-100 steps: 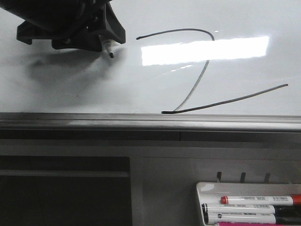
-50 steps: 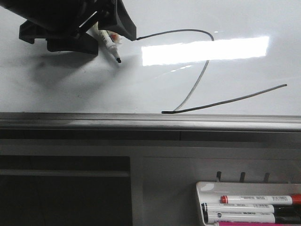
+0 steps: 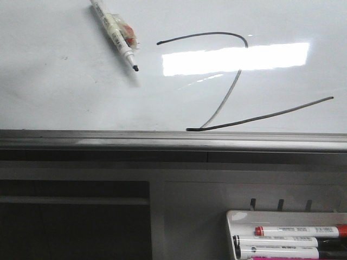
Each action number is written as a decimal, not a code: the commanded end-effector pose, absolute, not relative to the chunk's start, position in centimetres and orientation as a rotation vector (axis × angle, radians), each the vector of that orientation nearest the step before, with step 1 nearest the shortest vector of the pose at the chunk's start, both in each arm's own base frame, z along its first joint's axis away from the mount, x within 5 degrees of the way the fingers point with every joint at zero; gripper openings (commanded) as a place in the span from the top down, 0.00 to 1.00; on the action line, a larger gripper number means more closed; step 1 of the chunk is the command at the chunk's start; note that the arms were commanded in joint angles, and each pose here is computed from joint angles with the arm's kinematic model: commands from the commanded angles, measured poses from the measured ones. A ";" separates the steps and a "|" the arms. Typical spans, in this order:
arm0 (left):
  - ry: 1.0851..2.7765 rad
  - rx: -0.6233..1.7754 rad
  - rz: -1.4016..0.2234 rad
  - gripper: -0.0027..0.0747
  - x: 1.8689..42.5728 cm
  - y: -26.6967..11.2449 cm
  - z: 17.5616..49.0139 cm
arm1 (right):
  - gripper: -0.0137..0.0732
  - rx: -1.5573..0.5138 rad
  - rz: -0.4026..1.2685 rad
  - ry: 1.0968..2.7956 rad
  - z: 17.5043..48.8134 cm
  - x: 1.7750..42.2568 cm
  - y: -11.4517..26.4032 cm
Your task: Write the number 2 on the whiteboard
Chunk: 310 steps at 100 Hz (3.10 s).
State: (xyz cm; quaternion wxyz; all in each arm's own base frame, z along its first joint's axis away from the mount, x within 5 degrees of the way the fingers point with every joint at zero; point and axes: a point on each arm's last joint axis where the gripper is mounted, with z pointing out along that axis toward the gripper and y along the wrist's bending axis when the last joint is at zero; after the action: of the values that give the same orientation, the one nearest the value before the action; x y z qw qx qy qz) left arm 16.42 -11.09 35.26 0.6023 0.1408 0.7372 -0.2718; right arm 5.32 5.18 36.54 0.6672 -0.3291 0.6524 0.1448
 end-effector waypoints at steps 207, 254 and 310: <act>1.701 0.294 -0.129 0.99 5.1 -1.5 18.8 | 0.92 -0.489 0.203 1.362 28.2 3.5 2.7; 1.701 0.294 -0.129 0.99 5.1 -1.5 18.8 | 0.92 -0.489 0.203 1.362 28.2 3.5 2.7; 1.701 0.294 -0.129 0.99 5.1 -1.5 18.8 | 0.93 -0.070 0.131 1.566 24.3 5.1 0.6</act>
State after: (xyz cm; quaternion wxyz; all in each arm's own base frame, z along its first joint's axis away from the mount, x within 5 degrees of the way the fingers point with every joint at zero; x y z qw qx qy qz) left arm 5.14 -1.53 18.40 0.6175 0.1429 0.7718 -0.0509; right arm 4.78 1.62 24.24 0.7009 -0.1384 0.6977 0.0526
